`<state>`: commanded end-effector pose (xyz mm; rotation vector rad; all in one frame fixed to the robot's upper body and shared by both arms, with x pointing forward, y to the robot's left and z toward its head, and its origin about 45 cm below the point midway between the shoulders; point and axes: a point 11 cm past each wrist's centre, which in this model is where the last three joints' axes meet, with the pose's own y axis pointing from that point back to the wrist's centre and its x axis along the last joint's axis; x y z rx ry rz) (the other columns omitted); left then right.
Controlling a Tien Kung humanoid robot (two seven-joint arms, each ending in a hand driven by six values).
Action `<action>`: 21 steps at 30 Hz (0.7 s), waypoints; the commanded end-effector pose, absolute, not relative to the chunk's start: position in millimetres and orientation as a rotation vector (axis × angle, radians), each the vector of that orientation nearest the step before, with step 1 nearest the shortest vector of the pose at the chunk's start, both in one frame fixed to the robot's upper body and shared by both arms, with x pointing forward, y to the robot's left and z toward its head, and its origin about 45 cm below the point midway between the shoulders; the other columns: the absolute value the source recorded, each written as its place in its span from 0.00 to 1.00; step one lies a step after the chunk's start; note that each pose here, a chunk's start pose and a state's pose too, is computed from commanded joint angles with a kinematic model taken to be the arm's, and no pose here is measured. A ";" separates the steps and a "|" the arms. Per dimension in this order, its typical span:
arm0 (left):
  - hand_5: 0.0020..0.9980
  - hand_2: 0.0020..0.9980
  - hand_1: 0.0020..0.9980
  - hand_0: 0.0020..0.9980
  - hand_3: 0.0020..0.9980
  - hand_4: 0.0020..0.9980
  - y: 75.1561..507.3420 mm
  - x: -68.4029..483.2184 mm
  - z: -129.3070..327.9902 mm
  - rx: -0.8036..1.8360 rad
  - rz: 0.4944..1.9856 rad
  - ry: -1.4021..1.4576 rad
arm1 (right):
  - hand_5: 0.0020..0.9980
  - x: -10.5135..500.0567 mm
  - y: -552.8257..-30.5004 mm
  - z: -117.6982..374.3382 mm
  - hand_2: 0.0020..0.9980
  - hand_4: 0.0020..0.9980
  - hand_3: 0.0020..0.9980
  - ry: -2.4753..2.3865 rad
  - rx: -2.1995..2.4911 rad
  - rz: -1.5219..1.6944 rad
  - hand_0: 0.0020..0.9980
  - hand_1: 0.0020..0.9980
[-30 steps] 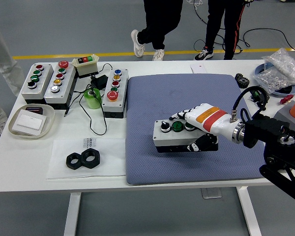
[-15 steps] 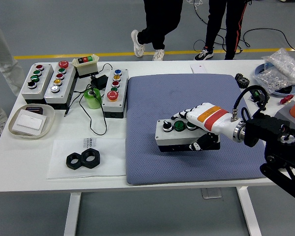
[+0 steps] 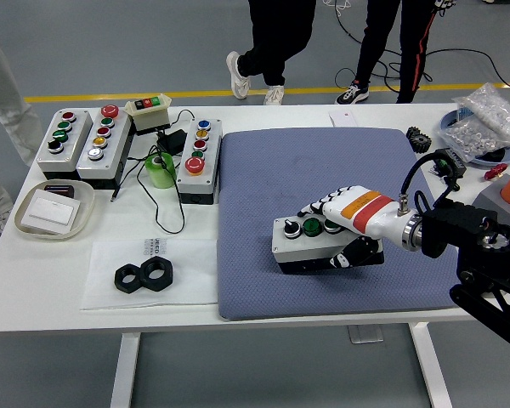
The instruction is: Pick up the button,place it on the desk,press the button,press the button
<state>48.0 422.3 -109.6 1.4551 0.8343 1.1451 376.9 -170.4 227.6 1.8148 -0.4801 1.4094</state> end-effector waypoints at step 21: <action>1.00 0.99 0.92 0.75 0.95 0.61 420.7 49.1 -110.1 1.450 1.149 0.835 | 0.14 380.1 -175.8 218.8 0.93 0.84 0.96 -0.418 1.786 1.380 0.93 0.91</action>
